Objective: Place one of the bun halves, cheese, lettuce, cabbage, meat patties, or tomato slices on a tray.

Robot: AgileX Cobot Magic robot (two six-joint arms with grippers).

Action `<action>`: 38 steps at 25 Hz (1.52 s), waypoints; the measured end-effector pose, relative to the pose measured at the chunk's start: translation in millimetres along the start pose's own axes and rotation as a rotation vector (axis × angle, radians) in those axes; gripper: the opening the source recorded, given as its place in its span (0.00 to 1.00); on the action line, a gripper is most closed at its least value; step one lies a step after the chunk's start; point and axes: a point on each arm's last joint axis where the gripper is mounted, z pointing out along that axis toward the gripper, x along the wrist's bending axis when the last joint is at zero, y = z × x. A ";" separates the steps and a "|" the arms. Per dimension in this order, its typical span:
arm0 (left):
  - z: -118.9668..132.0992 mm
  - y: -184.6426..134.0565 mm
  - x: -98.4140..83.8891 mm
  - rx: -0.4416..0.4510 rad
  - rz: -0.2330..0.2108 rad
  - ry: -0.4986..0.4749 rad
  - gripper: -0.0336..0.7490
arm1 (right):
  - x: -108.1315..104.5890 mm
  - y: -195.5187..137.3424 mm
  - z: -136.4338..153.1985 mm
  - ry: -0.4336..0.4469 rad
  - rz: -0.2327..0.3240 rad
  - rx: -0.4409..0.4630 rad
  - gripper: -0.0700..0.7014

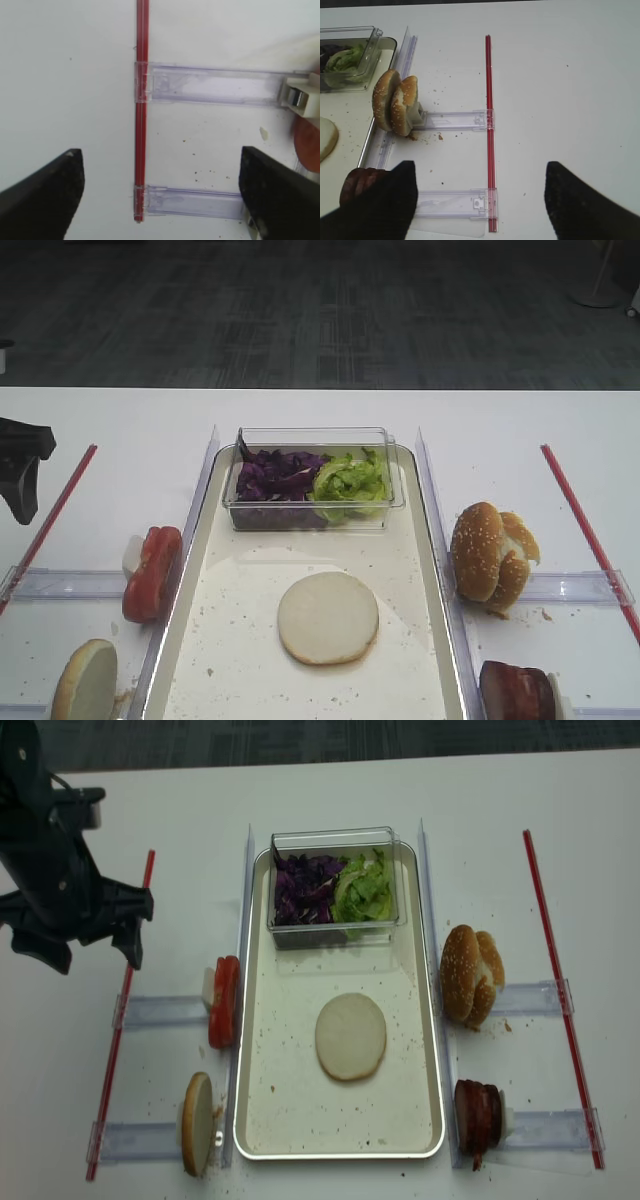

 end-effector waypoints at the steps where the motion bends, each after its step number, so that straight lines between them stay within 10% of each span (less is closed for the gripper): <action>1: 0.1 -0.2 1.9 0.004 -0.003 0.003 0.78 | 0.0 0.0 0.0 0.000 0.000 0.000 0.81; 24: -35.6 -135.0 20.2 -0.146 -0.025 -0.020 0.77 | 0.0 0.0 0.0 0.000 0.000 0.000 0.81; 38: -42.7 -232.1 34.6 -0.449 -0.030 -0.018 0.75 | 0.0 0.0 0.0 0.000 0.000 0.000 0.81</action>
